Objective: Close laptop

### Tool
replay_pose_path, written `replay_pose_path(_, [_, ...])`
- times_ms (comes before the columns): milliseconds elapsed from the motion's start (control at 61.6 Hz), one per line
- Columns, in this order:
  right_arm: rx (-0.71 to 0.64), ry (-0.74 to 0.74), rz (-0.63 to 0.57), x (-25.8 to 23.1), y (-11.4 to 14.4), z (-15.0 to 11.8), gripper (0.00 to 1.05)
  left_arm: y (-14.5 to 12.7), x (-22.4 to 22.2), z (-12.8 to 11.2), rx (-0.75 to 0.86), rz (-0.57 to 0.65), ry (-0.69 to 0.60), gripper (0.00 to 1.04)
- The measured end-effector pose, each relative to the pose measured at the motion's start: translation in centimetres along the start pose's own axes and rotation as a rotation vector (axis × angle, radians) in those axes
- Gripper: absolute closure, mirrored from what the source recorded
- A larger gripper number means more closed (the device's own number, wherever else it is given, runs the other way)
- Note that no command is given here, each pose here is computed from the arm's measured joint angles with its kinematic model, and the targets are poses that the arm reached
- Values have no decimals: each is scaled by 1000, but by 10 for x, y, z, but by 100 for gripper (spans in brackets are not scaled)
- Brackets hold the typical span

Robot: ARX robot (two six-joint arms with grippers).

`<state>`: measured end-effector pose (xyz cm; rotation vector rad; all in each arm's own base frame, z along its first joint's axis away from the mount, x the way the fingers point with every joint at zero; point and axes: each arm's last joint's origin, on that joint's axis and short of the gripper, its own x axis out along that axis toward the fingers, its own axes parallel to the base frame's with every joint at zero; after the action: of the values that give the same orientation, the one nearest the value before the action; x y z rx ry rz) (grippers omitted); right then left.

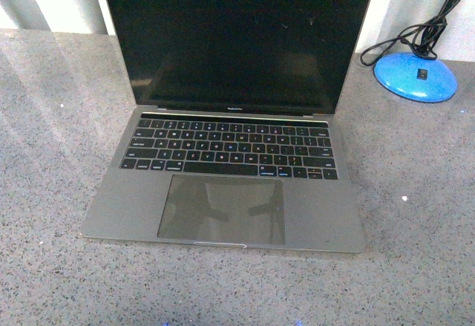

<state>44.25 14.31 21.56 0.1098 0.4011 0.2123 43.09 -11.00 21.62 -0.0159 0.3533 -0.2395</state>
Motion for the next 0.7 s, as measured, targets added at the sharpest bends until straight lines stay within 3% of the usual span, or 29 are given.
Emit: replay_pose_path(698, [80,40,-24,0,-1,-3,104,13,-12,-1,-38,33,48,101])
